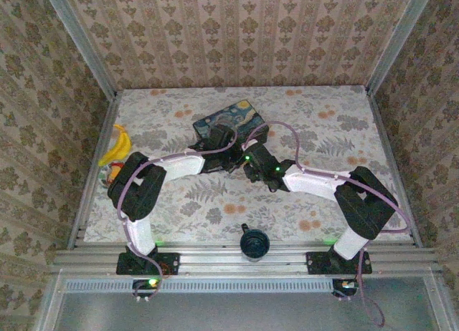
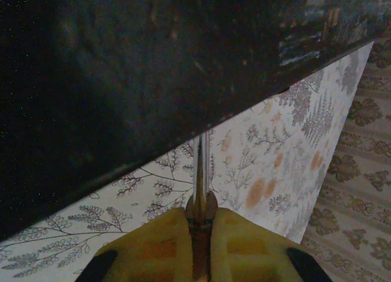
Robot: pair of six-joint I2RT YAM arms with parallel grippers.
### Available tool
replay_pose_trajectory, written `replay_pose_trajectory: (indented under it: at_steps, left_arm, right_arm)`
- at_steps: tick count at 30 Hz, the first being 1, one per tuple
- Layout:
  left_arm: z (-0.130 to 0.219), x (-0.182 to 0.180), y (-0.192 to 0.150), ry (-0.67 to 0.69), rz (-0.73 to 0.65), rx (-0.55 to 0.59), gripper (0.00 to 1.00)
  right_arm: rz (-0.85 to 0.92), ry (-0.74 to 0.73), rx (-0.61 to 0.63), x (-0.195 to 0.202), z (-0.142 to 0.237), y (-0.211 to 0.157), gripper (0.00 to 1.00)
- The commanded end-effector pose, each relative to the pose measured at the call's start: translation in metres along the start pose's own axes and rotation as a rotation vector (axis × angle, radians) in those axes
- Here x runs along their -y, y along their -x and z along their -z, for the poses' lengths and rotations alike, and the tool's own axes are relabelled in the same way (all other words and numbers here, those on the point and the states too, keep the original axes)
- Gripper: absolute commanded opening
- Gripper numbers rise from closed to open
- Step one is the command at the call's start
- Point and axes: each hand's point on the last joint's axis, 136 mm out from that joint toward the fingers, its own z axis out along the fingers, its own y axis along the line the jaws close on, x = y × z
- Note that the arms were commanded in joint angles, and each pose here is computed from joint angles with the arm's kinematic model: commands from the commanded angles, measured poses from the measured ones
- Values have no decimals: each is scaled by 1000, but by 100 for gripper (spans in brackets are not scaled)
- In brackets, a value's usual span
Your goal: Unlock the padlock with the key
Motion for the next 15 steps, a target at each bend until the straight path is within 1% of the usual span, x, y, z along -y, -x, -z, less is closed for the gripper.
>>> replay_pose_trajectory:
  at_steps: [1, 11, 15]
  left_arm:
    - [4, 10, -10, -18, 0, -58, 0]
    - [4, 14, -15, -30, 5, -84, 0]
    - [6, 17, -15, -38, 1, -87, 0]
  right_arm:
    - [23, -39, 24, 2, -4, 7, 32]
    - [46, -84, 51, 6, -16, 12, 33]
    - [50, -105, 50, 9, -20, 9, 38]
